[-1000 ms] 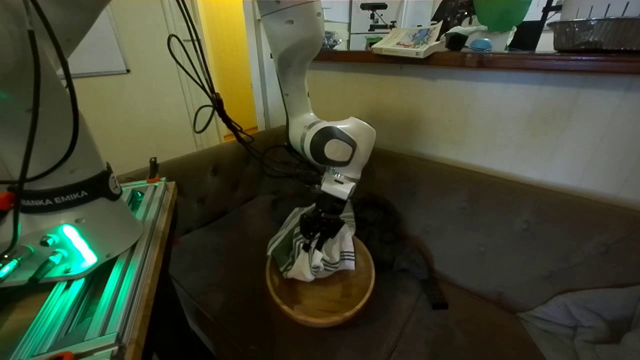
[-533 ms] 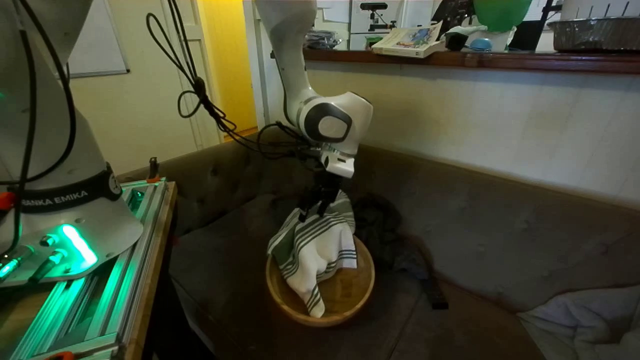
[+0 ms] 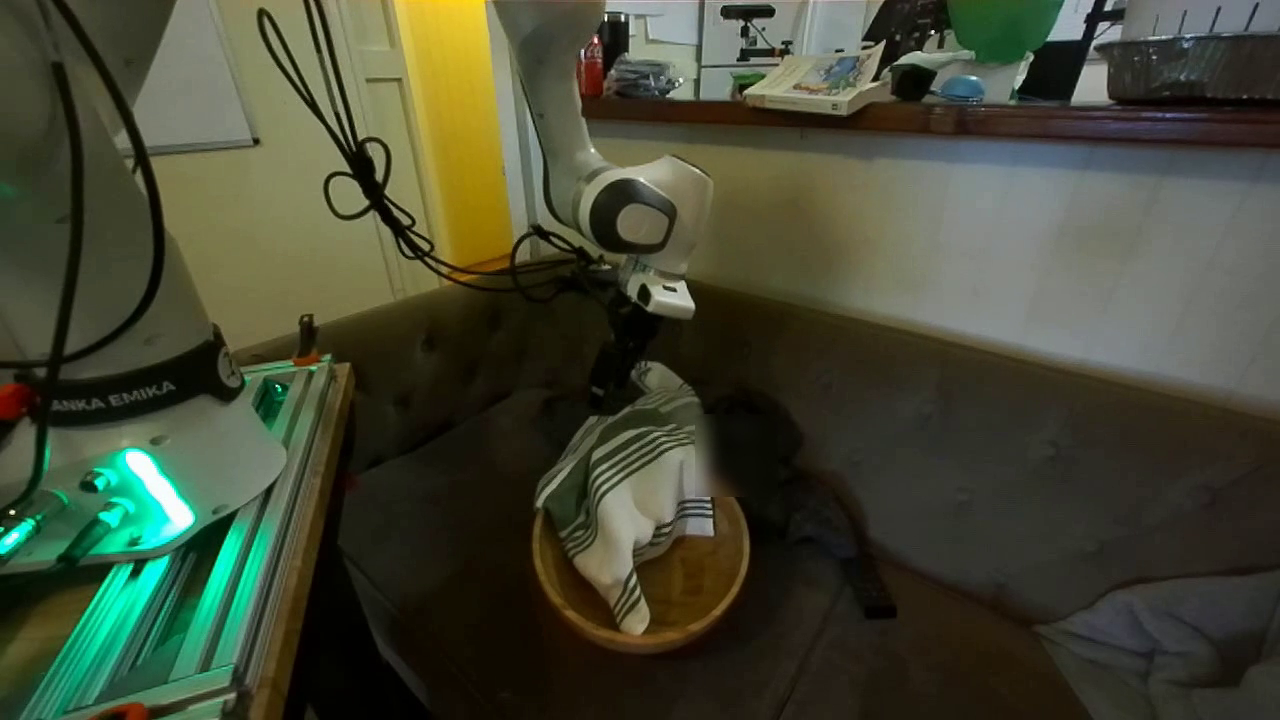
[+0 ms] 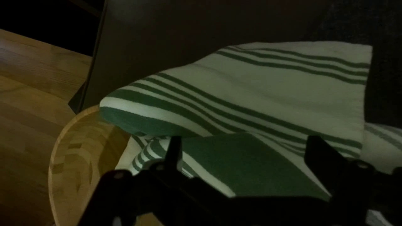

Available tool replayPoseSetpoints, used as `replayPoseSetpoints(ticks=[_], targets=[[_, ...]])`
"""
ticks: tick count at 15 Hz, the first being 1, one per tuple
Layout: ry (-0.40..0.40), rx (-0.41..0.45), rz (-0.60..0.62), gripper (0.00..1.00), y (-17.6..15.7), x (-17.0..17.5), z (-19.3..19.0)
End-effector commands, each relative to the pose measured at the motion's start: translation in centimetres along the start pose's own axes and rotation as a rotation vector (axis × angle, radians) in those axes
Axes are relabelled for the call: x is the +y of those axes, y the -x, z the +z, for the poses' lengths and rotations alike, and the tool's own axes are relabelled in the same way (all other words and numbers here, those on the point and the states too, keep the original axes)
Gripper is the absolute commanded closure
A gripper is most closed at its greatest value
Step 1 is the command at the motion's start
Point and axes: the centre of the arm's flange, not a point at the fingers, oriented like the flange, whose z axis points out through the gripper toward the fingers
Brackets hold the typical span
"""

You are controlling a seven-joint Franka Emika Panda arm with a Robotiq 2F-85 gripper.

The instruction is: Put the white towel in the basket

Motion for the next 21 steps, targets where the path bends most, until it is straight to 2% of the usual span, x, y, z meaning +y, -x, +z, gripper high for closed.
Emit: replayPoseSetpoints(ticks=[1,3,6,9,13,15,21], targets=[[-0.008,0.101,0.046,0.0,0.6,-2.3,2.1],[-0.028,0.204,0.058,0.0,0.9,-3.5,2.6],[-0.056,0.302,0.05,0.0,1.0,-5.5,3.9],[-0.061,0.337,0.021,0.0,1.5,-7.4,5.5],[-0.02,0.391,-0.011,0.0,1.2,-9.1,7.7],[-0.003,0.409,-0.015,0.28,1.0,-9.5,8.5],[0.013,0.44,-0.012,0.7,0.4,-9.9,9.6]])
